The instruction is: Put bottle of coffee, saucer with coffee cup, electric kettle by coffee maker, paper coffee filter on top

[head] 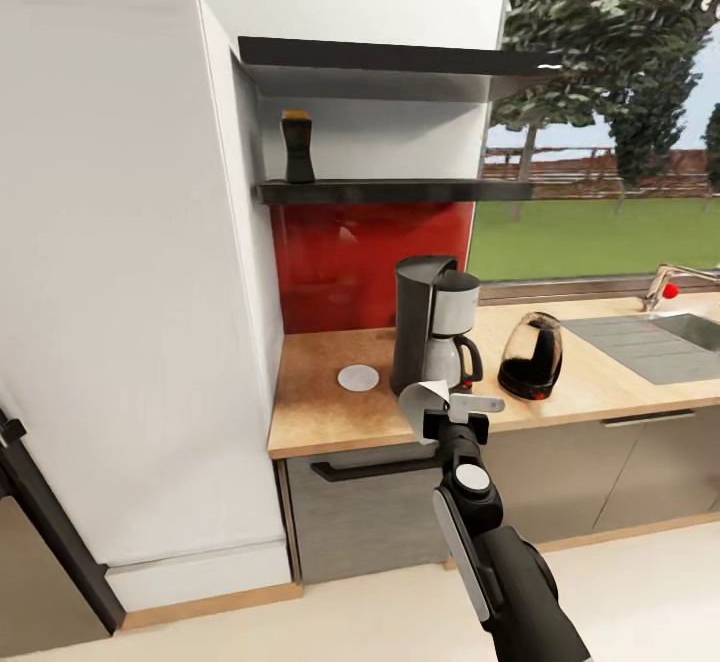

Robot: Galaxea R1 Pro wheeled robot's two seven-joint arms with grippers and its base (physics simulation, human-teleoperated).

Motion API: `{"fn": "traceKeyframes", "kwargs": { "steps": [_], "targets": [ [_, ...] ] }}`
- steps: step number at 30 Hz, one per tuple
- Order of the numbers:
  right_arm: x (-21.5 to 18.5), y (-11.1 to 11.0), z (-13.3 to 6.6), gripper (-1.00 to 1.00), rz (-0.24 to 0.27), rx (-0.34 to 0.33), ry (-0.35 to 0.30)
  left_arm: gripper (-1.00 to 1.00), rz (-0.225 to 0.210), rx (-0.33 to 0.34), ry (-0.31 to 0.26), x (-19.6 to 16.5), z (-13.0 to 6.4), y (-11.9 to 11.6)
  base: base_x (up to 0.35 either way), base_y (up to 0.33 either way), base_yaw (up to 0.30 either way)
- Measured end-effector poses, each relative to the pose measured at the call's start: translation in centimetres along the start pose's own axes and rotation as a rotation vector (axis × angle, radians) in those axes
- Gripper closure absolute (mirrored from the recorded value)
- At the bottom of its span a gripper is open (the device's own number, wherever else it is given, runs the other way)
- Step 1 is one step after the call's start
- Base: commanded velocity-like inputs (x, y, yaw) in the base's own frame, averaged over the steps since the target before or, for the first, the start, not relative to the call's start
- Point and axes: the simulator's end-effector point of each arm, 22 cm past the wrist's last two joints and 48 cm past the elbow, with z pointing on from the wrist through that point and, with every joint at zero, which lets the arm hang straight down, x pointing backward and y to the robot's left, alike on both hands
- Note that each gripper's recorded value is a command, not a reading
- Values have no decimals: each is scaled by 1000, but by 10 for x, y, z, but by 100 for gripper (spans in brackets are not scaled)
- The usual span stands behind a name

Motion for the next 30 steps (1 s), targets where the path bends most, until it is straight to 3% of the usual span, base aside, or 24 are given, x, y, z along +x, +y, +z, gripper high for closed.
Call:
{"fn": "traceKeyframes", "kwargs": {
  "steps": [16,30],
  "targets": [
    [-1,-1,0,100,-1,1,-3,-100,-1,2,4,2,0,-1,0,-162,0],
    [-3,0,-1,100,4,1,-5,-100,-1,2,5,2,-1,-1,0,-13,0]
  ]
}}
